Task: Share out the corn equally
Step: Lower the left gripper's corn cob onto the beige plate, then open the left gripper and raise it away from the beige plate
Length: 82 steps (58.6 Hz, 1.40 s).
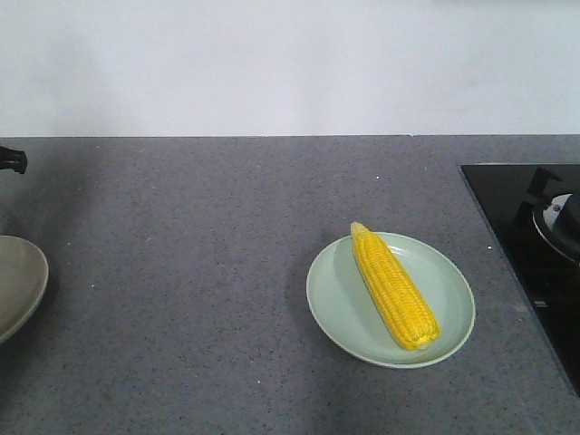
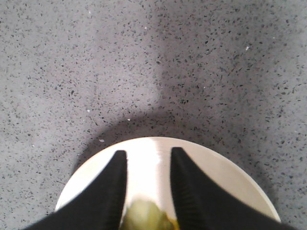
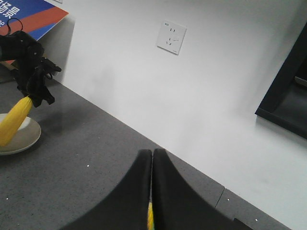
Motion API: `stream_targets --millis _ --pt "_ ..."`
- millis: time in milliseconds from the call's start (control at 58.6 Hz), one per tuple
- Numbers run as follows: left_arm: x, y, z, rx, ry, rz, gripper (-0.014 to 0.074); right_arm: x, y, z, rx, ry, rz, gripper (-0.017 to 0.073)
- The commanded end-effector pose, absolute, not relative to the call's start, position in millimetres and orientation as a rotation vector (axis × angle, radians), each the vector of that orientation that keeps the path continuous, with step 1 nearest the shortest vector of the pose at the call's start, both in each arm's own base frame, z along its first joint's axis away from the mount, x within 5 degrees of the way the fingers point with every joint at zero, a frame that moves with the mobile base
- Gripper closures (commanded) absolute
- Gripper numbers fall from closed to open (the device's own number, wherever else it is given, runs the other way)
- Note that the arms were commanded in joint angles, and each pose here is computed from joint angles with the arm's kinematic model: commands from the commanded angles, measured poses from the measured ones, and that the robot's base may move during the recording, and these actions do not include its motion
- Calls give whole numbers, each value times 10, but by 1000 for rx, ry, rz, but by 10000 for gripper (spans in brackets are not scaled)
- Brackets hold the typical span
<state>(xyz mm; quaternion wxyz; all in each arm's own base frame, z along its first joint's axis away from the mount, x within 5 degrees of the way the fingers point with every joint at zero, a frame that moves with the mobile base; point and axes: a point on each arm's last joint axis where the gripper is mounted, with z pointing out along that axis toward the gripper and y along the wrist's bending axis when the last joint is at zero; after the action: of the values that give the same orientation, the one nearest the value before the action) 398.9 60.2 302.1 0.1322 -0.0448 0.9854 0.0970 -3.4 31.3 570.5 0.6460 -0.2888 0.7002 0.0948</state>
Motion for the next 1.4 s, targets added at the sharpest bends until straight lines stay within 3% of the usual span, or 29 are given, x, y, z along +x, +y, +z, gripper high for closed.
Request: stream_targets --millis 0,205,614,801,1074,1211,1381 --pt "3903 597 3277 -144 2796 291 230 22 329 5727 -654 1597 221 565" --pt "3904 592 3276 -146 2796 282 123 22 329 5727 -654 1597 221 565" --pt "3847 482 3390 -194 2766 117 143 42 328 5745 -644 1583 217 565" --pt "3697 374 3657 -201 2693 -25 249 232 354 5789 -619 1572 221 565" --pt "3318 71 4311 -21 2427 -360 605 838 453 5766 -602 1646 242 565" --pt "3042 -122 4690 181 2219 -512 602 1040 473 5770 -578 1641 233 565" --pt "2620 -260 5038 324 2039 -524 602 1035 457 5769 -582 1641 204 565"
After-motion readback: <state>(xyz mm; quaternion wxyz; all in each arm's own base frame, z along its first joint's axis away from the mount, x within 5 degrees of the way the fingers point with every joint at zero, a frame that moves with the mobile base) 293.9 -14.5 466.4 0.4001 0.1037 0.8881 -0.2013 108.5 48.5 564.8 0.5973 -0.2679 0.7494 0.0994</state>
